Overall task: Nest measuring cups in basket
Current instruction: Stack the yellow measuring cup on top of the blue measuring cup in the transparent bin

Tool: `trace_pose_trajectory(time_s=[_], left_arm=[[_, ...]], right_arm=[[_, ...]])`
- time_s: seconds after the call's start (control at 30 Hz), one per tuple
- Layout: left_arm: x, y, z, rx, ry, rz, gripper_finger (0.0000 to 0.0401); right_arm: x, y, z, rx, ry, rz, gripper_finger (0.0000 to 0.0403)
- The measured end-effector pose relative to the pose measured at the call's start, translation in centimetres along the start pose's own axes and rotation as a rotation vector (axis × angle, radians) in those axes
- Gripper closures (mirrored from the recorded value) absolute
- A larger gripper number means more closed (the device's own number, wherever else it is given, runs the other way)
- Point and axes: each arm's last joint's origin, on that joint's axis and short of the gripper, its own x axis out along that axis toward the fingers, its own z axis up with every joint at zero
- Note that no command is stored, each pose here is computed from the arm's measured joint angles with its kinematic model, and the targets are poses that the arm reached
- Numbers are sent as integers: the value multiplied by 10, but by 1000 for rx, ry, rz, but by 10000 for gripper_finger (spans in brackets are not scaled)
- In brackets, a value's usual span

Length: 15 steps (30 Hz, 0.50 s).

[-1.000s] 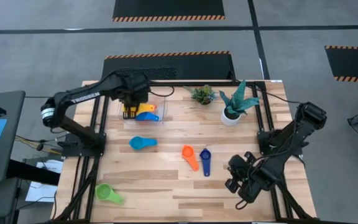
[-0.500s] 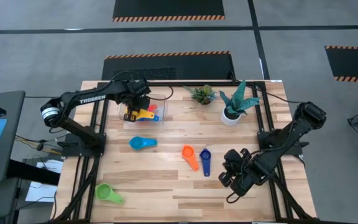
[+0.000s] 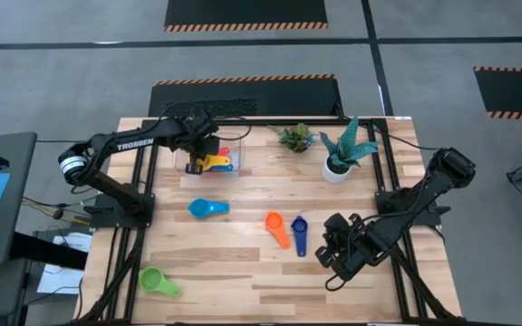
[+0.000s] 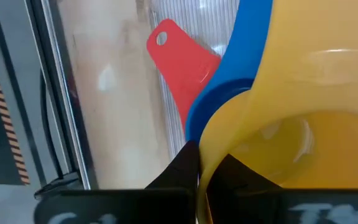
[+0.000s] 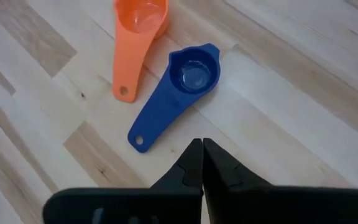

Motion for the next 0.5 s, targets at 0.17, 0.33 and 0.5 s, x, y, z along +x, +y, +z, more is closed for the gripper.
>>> trace_pose_trajectory(time_s=[0.17,0.33,0.5], left_arm=[[1,4,0,-85,-20,22,401],[1,6,2,-155,-35,42,401],[0,6,1,-188,-20,36,401]], right_arm=[[0,0,0,1,0,0,387],[0,0,0,3,0,4,388],[0,1,0,3,0,5,384]])
